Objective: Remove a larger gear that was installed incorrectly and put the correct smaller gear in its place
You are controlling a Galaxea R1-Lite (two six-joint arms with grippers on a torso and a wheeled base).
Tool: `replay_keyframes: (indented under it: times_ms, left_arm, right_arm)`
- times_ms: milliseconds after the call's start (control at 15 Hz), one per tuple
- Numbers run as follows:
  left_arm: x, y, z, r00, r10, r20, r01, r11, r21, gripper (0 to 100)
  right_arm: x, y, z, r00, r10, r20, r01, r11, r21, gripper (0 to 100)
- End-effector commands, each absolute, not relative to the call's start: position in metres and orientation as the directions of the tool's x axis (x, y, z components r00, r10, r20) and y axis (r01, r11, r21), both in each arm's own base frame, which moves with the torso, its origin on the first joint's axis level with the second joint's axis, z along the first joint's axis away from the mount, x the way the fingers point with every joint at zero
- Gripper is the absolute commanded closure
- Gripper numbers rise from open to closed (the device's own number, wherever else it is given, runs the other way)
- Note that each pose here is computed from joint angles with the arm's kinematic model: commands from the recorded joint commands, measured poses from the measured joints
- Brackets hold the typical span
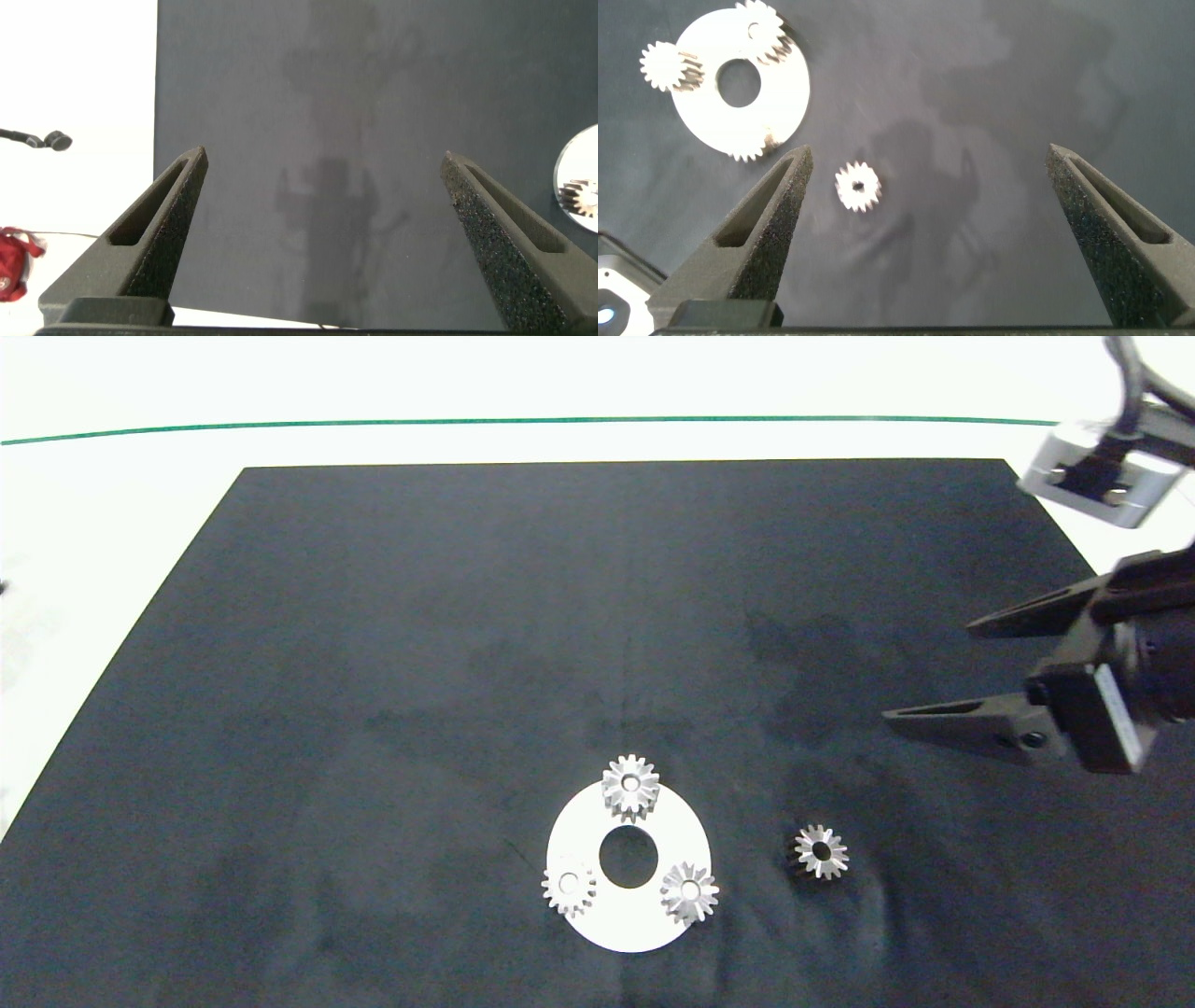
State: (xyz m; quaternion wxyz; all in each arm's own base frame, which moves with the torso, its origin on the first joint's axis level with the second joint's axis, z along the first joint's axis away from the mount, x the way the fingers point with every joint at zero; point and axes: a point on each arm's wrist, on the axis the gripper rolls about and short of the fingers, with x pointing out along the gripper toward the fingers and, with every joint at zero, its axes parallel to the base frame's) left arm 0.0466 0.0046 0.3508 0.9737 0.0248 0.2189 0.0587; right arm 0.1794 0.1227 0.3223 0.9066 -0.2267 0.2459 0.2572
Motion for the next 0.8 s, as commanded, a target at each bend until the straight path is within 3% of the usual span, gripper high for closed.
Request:
replay_keyframes:
  times_ms: [67,267,467,800]
  left_arm:
    - [0.037,0.004,0.353,0.908,0.126,-0.399,-0.105,0.992,0.073,0]
    - [0.037,0.004,0.353,0.909,0.125,-0.397,-0.104,0.992,0.073,0]
    - [0.035,0.004,0.353,0.911,0.125,-0.393,-0.104,0.992,0.073,0]
    - [0.031,0.004,0.356,0.918,0.127,-0.376,-0.108,0.992,0.071,0]
  right_arm:
    - [0.212,0.177,0.304,0.683,0.348,-0.642,-0.649,0.693,-0.314,0]
    - [0.21,0.199,0.311,0.595,0.33,-0.733,-0.722,0.621,-0.306,0]
    - [0.219,0.227,0.31,0.589,0.365,-0.721,-0.743,0.595,-0.306,0]
    - [0.221,0.254,0.287,0.534,0.351,-0.769,-0.781,0.552,-0.291,0]
